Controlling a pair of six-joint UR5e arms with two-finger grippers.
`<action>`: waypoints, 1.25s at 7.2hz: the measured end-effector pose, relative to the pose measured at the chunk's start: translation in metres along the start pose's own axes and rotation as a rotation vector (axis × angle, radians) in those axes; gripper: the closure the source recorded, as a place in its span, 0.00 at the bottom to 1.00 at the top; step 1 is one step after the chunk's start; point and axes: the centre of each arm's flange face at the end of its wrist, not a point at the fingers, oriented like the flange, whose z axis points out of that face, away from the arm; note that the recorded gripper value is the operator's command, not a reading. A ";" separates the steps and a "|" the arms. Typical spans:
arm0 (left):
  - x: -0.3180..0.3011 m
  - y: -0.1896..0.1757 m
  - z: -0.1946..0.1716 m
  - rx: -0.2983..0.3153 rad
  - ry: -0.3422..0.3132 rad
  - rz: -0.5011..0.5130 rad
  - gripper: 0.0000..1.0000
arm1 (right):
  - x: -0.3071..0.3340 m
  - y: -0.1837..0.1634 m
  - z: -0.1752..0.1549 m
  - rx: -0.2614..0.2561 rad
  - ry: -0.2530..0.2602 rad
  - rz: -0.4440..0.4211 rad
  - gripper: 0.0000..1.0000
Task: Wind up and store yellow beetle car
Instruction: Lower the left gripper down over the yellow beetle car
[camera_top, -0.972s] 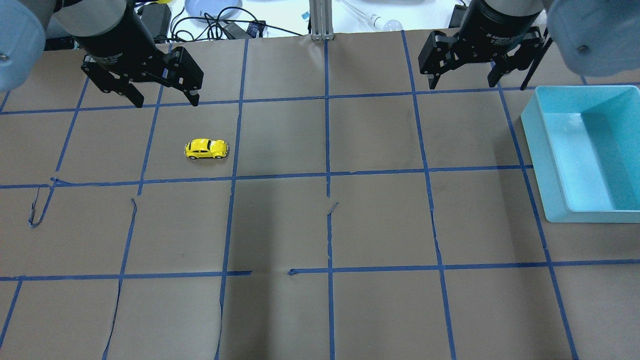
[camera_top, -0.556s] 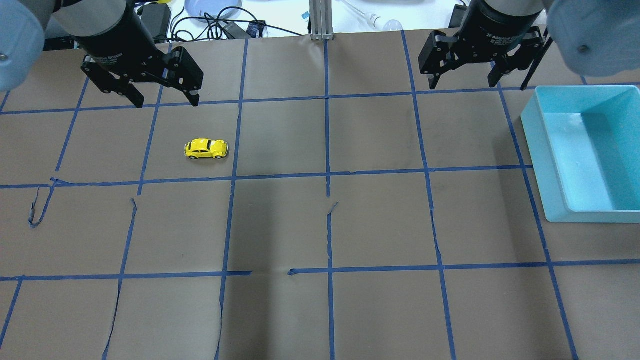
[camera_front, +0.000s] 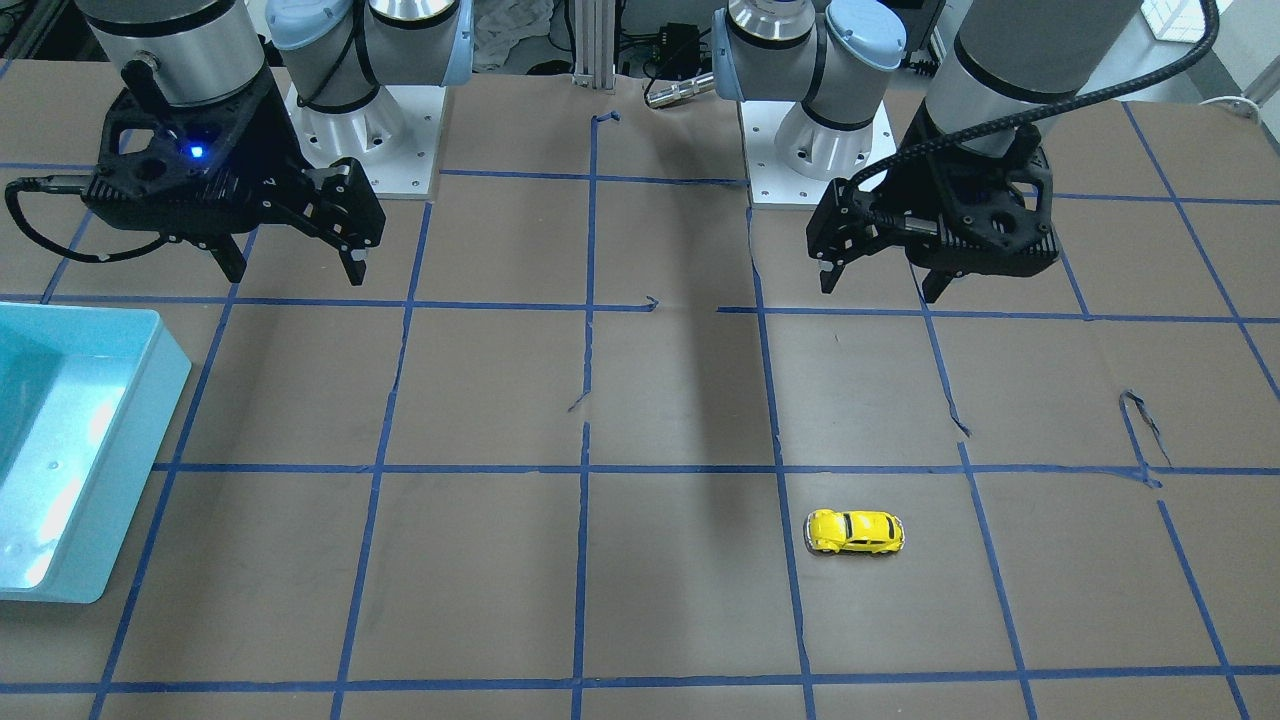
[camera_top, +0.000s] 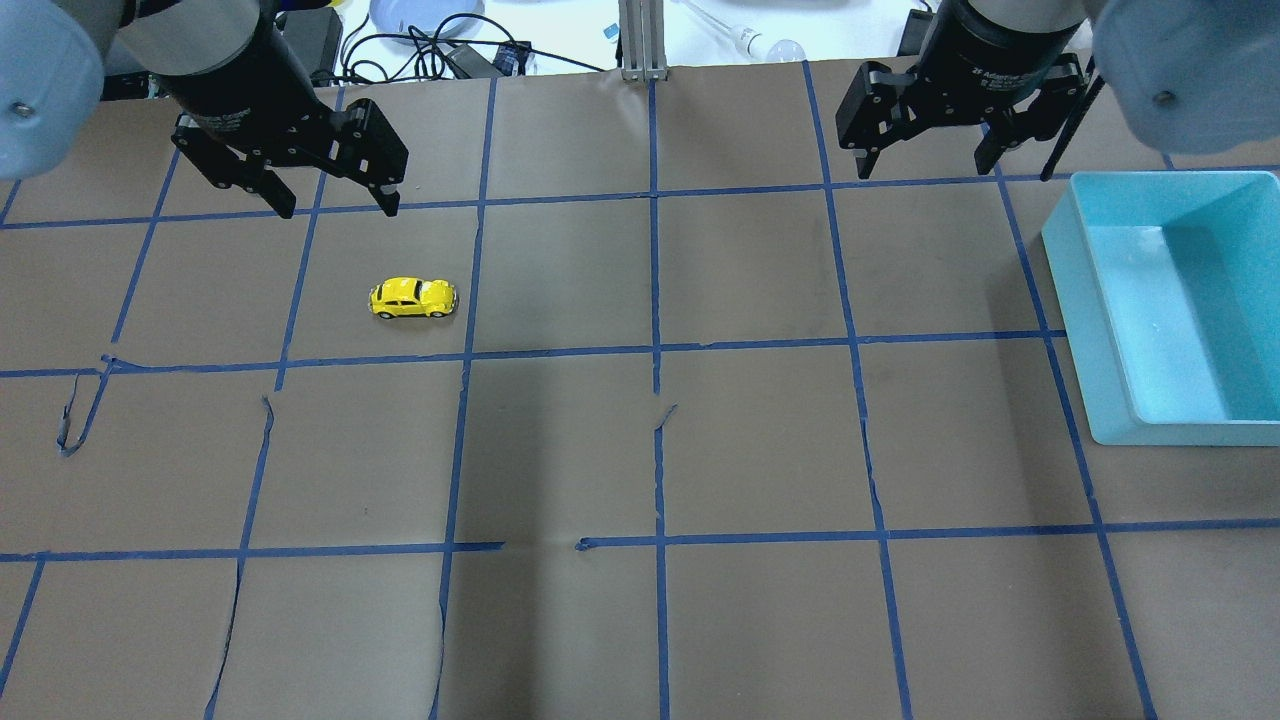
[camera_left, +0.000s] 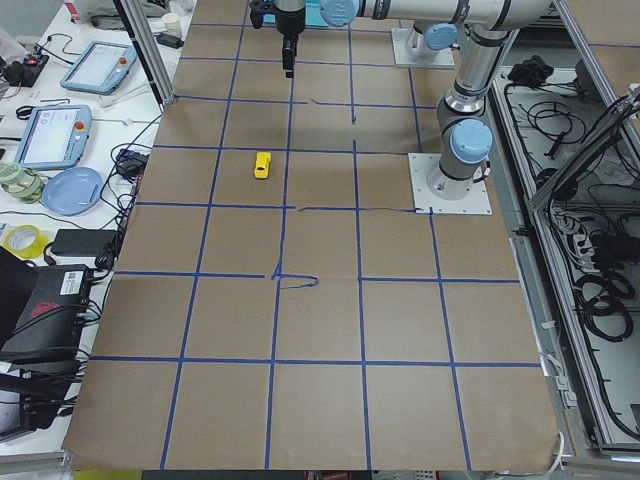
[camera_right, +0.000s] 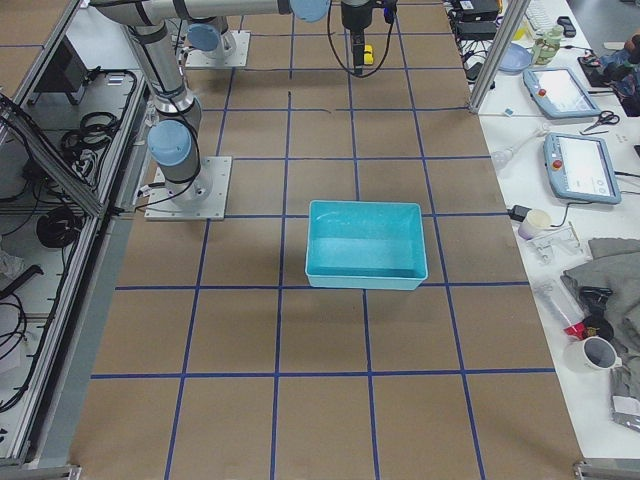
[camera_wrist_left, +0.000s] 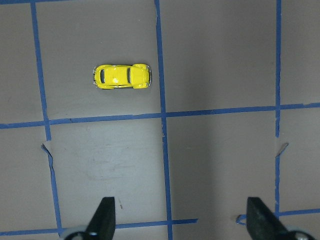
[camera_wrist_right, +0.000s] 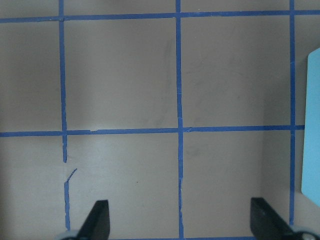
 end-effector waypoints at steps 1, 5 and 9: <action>-0.003 -0.005 0.013 -0.020 0.005 0.082 0.08 | 0.000 0.000 0.000 0.000 0.000 0.000 0.00; -0.033 -0.043 0.118 -0.072 -0.015 0.468 0.10 | 0.000 0.000 0.000 0.000 0.000 0.002 0.00; -0.062 -0.085 0.207 -0.104 -0.070 0.840 0.11 | 0.000 0.000 0.000 0.000 0.000 0.002 0.00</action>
